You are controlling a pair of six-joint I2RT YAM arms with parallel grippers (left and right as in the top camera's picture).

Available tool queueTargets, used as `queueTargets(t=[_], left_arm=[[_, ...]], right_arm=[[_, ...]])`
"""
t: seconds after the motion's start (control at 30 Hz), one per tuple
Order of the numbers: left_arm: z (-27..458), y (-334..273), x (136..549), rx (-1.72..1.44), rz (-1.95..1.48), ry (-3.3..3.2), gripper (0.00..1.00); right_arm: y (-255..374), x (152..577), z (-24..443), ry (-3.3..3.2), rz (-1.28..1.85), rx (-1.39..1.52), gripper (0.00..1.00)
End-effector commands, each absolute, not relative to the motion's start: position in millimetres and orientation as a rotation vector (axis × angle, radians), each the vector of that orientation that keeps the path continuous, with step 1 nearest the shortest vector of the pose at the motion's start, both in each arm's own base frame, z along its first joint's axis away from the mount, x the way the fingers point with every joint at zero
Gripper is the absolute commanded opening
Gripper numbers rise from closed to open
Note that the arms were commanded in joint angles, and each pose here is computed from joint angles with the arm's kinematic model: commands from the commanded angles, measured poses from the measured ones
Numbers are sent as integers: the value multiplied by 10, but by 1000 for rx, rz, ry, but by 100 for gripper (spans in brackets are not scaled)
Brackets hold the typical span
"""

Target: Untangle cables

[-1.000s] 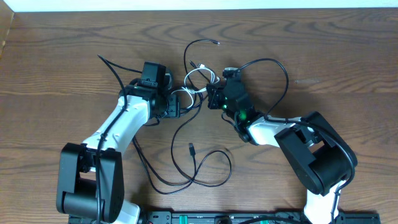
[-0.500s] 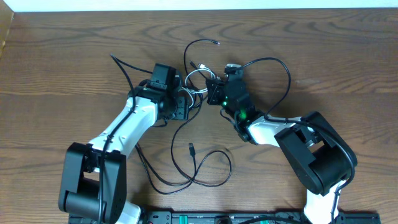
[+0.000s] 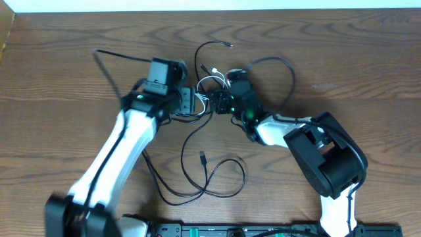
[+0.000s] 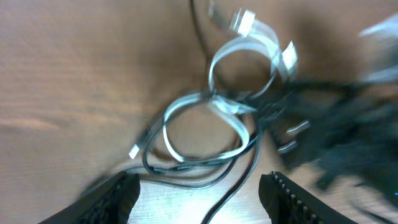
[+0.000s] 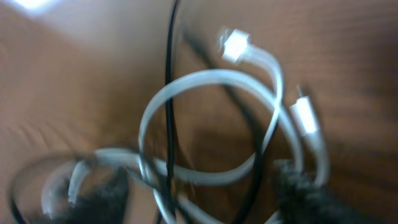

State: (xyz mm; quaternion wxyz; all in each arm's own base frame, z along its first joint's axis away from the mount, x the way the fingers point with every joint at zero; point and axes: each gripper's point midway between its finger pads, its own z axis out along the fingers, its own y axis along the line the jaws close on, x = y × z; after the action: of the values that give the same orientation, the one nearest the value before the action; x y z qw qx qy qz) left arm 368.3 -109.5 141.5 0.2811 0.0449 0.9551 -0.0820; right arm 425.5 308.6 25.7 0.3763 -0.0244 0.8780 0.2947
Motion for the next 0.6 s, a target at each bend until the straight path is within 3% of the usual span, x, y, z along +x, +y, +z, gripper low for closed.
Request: queueTargets(t=[0.0,0.03,0.3,0.57], left_arm=[[1892,-1035,3673,124,-212,2437,68],[1951,-1037,3655,124,-220,2422,68],[2258,-1144,3496,163,-331,2351,68],[2185,-1108,3374,164,-321,2405,68]], right_arm=[[3376,4200,378,2245,763,-410,92],[3397,4184,377,2266,752,-459,99],[3527,4083,410,2329,720,-583,99],[3349,3713,63,2498,614,-751,99]])
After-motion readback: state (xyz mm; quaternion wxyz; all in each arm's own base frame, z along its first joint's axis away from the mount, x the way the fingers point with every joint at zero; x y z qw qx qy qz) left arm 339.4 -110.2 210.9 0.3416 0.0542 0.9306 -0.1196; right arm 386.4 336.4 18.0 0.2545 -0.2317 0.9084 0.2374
